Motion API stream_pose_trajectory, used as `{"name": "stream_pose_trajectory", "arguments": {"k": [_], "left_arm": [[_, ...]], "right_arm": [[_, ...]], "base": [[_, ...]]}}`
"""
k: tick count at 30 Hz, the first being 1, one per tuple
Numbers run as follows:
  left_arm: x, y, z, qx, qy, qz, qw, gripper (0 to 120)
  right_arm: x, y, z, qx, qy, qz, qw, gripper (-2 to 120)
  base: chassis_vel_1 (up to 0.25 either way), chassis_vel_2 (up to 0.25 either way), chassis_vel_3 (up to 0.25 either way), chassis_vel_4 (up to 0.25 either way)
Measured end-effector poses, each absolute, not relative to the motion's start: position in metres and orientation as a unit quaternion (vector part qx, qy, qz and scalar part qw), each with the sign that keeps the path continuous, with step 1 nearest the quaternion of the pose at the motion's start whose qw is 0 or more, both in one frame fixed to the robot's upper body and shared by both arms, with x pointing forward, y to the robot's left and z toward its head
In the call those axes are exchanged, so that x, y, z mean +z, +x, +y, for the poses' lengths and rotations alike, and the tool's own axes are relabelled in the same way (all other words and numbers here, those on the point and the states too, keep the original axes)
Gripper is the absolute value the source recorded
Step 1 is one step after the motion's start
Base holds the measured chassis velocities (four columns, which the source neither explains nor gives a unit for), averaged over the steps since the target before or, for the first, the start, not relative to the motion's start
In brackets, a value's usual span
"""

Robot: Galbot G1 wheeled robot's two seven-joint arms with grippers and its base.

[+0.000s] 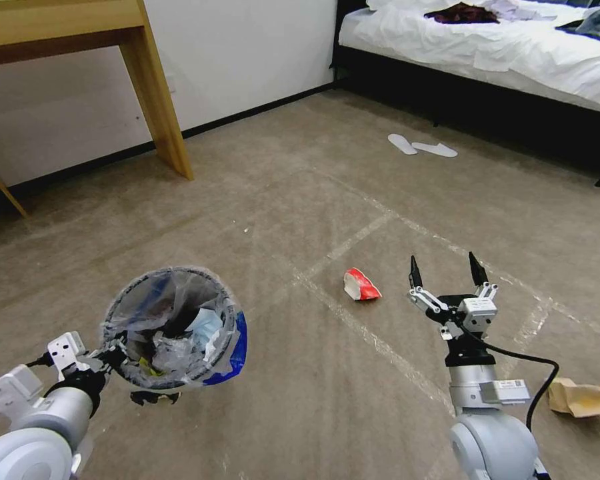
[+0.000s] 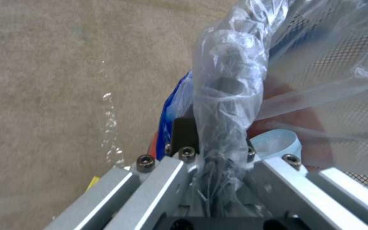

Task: Pick up the trash bin and place the garbage on the floor into it.

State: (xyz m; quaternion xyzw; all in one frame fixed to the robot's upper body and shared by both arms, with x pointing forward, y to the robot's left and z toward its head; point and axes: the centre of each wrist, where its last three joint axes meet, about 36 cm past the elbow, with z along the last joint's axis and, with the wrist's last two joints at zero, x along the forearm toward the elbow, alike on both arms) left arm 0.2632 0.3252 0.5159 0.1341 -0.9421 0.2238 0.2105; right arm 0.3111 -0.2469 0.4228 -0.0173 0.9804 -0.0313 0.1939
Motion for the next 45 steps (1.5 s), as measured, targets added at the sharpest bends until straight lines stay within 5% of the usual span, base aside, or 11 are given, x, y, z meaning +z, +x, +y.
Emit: {"name": "stream_pose_trajectory", "arguments": {"k": [40, 45], "left_arm": [[0.511, 0.265, 0.326, 0.227, 0.137, -0.941, 0.212, 1], [0.508, 0.267, 0.327, 0.227, 0.139, -0.94, 0.215, 1]], "right_arm": [[0.417, 0.32, -0.251, -0.038, -0.015, 0.982, 0.184, 100], [0.43, 0.33, -0.269, -0.063, -0.015, 0.991, 0.115, 100]], "base": [[-0.094, 0.093, 0.091, -0.091], [-0.011, 0.012, 0.008, -0.006]]}}
